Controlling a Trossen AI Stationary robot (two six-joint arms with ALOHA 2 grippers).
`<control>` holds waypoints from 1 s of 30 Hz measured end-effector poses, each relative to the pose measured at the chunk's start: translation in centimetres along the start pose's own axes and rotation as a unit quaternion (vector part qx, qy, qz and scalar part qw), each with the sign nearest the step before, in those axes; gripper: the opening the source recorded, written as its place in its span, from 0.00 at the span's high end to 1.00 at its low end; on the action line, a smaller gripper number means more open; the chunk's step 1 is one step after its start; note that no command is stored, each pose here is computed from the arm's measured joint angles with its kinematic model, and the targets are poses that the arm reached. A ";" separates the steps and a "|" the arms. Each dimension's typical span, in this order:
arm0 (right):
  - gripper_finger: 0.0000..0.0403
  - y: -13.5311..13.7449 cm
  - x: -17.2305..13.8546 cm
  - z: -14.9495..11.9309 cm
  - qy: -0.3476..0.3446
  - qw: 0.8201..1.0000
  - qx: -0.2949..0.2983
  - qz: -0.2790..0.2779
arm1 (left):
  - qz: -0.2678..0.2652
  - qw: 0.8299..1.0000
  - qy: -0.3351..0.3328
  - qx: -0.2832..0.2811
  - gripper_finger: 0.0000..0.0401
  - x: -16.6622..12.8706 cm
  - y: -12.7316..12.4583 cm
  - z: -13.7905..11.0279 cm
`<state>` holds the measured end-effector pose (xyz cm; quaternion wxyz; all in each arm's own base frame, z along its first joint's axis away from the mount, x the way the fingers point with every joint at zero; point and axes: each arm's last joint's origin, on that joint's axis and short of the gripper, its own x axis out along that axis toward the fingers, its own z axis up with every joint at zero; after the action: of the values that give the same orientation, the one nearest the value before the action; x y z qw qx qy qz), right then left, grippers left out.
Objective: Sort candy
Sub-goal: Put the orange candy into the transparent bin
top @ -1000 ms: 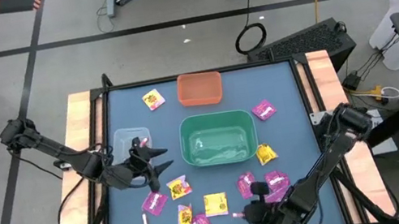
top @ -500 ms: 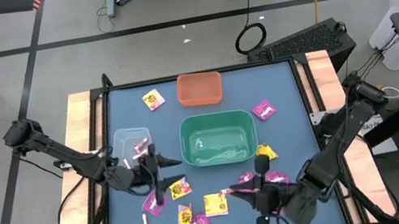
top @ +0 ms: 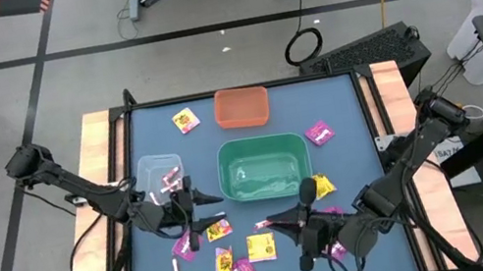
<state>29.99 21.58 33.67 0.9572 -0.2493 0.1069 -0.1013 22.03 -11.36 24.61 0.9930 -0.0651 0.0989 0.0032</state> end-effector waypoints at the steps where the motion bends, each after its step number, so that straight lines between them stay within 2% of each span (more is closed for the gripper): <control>1: 0.90 0.0 0.1 -0.1 0.001 1.000 -0.024 0.005 | 0.000 1.000 0.000 0.000 0.48 0.0 0.0 0.0; 6: 0.90 -0.2 0.3 -0.2 0.005 0.989 -0.148 0.002 | 0.000 1.000 -0.001 0.008 0.48 0.0 0.0 0.0; 12: 0.90 -0.2 0.3 -0.2 0.005 0.955 -0.296 0.002 | 0.000 1.000 -0.001 0.008 0.48 0.0 0.0 0.0; 16: 0.90 -0.2 0.3 -0.2 0.005 0.936 -0.353 0.003 | 0.000 1.000 -0.001 0.008 0.48 0.0 0.0 0.0; 19: 0.90 -0.2 0.3 -0.2 0.005 0.927 -0.375 0.003 | 0.000 1.000 -0.001 0.008 0.48 0.0 0.0 0.0; 25: 0.90 -0.2 0.3 -0.2 0.004 0.927 -0.376 0.003 | 0.000 1.000 -0.001 0.008 0.48 0.0 0.0 0.0; 30: 0.90 -0.2 0.3 -0.2 0.004 0.944 -0.330 0.004 | 0.000 1.000 -0.001 0.008 0.48 0.0 0.0 0.0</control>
<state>30.23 21.24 33.55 0.8210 -0.5508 0.1389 -0.0578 22.04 -11.36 24.64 0.9935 -0.0573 0.0979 0.0023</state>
